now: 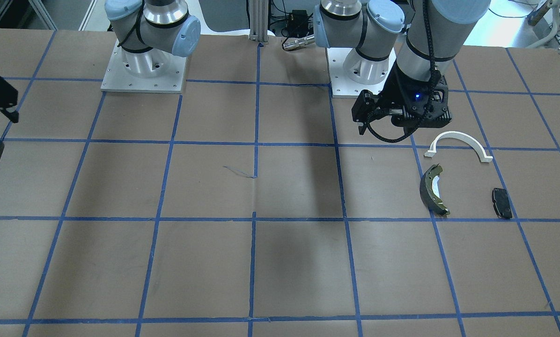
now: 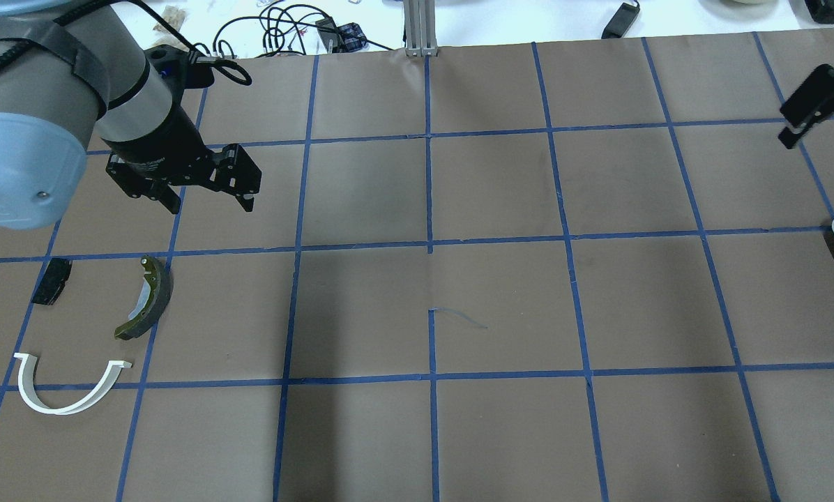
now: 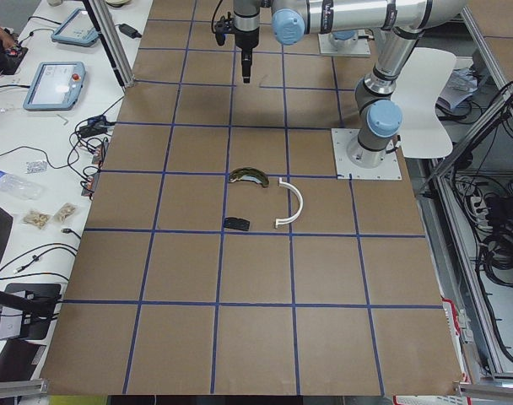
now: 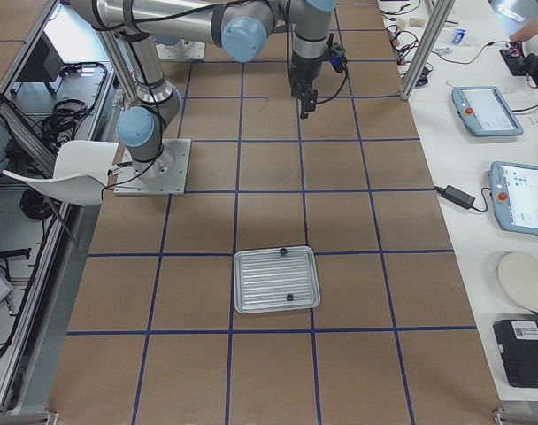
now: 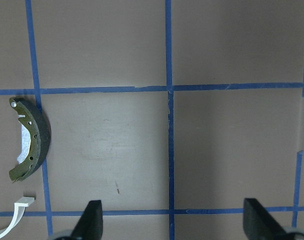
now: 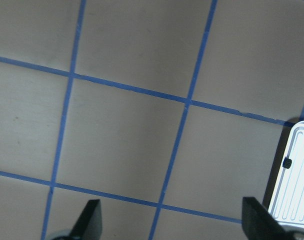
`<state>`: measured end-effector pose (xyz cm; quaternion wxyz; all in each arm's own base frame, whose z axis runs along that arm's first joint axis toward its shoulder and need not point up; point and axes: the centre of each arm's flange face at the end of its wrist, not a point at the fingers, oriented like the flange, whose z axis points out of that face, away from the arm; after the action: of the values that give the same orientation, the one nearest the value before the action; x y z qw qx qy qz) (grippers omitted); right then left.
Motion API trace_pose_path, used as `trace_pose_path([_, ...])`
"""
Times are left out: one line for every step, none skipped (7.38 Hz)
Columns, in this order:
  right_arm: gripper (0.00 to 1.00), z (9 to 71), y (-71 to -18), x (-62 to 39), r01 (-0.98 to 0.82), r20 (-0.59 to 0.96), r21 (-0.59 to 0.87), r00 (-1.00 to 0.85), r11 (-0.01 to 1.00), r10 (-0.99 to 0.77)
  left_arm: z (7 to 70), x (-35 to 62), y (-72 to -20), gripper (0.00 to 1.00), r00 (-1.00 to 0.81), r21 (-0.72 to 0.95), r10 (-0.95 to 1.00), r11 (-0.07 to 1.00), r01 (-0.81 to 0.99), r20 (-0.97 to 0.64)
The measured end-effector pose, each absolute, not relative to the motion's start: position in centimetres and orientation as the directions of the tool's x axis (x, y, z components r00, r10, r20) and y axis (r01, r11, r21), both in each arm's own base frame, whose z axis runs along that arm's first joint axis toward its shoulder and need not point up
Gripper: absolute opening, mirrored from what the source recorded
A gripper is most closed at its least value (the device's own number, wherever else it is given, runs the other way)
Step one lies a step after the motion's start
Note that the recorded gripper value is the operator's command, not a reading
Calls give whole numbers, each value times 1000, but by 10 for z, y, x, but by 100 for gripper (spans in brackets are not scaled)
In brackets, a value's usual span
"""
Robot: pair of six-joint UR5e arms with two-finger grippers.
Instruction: Place bearing gear from tray to pile
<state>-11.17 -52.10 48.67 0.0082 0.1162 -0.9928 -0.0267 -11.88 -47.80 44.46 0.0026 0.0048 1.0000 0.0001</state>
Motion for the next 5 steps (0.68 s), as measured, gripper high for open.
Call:
trace_pose_path([100,468,-527,-162,-247,27,60,-968,967,-249,445,-119,-478,100,-1000,0,9,1000,9,-5])
trace_pose_path([100,447,-533,-207,-319,51,74,-945,945,-323,446,-119,-479,100,-1000,-2,9,1000,9,-5])
trace_pose_path([100,425,-534,-246,-400,45,96,-913,911,-406,446,-119,-478,100,-1000,-2,9,1000,9,-6])
trace_pose_path([100,403,-532,-281,-472,26,110,-878,875,-478,445,-119,-478,100,-1000,-1,10,1000,10,-6])
trace_pose_path([100,379,-531,-317,-549,22,111,-832,829,-554,444,-118,-477,100,-1000,1,10,1000,10,-10])
